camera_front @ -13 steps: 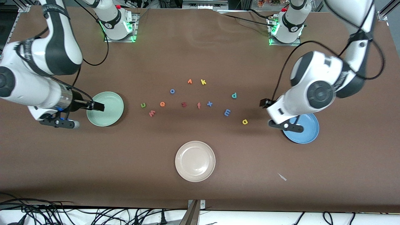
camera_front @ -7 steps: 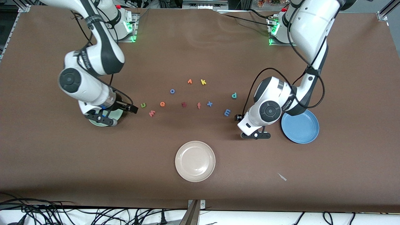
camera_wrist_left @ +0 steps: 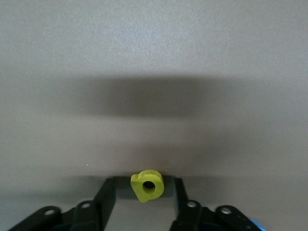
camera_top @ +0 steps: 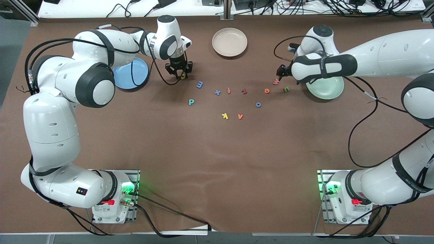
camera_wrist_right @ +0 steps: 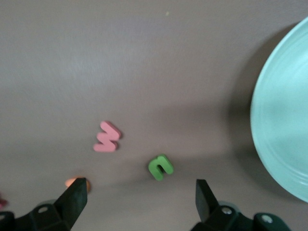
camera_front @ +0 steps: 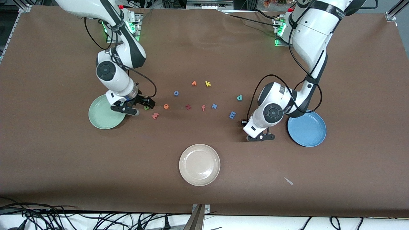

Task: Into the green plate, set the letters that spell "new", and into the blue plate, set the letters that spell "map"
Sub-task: 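Place the d in the blue plate while the right gripper grasps the n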

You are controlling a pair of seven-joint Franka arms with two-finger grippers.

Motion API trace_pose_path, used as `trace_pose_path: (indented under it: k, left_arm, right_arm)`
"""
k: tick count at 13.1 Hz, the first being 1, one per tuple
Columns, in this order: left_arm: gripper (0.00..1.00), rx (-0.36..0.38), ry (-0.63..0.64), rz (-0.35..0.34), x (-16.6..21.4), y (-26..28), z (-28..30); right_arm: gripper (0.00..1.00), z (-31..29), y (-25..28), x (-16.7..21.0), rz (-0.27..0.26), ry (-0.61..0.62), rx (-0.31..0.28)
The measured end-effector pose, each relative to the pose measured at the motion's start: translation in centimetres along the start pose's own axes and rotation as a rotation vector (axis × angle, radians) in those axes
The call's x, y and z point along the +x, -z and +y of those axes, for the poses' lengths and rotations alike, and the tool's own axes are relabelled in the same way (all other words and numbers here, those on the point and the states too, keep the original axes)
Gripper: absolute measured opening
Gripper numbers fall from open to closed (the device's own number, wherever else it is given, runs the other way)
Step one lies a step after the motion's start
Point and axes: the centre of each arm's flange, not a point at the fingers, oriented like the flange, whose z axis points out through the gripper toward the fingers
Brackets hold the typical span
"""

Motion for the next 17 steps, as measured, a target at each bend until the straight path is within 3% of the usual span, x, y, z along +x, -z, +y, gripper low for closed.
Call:
trace_pose_path:
  k: [1,3,7,10,12,14,17]
  left_arm:
    - [0.52,-0.003,0.001,0.005,0.0,-0.1,0.0]
    - [0.31,-0.004,0.002,0.01,0.0,0.0,0.0]
    - [0.3,-0.004,0.003,0.015,0.1,1.5,-0.1]
    - [0.3,0.024,0.011,-0.017,0.4,7.5,-2.3]
    - [0.3,0.028,-0.032,-0.037,1.4,10.3,-6.8]
    - [0.3,0.017,-0.105,-0.046,3.5,11.0,-13.4]
    - [0.3,0.064,-0.17,-0.054,5.5,9.8,-22.8]
  right_arm:
    - [1.0,-0.1,-0.4,-0.2,-0.003,0.065,-0.009]
    - [1.0,0.2,-1.2,-0.3,-0.012,0.198,-0.012]
    - [1.0,0.9,-2.3,0.1,0.0,0.382,-0.008]
    - [0.99,2.3,-4.2,0.5,-0.014,0.467,-0.016]
    - [0.96,2.5,-4.9,0.4,-0.023,0.488,-0.017]
    - [0.8,2.4,-5.0,0.4,-0.023,0.494,-0.017]
    - [0.76,2.2,-5.2,0.2,-0.022,0.502,-0.015]
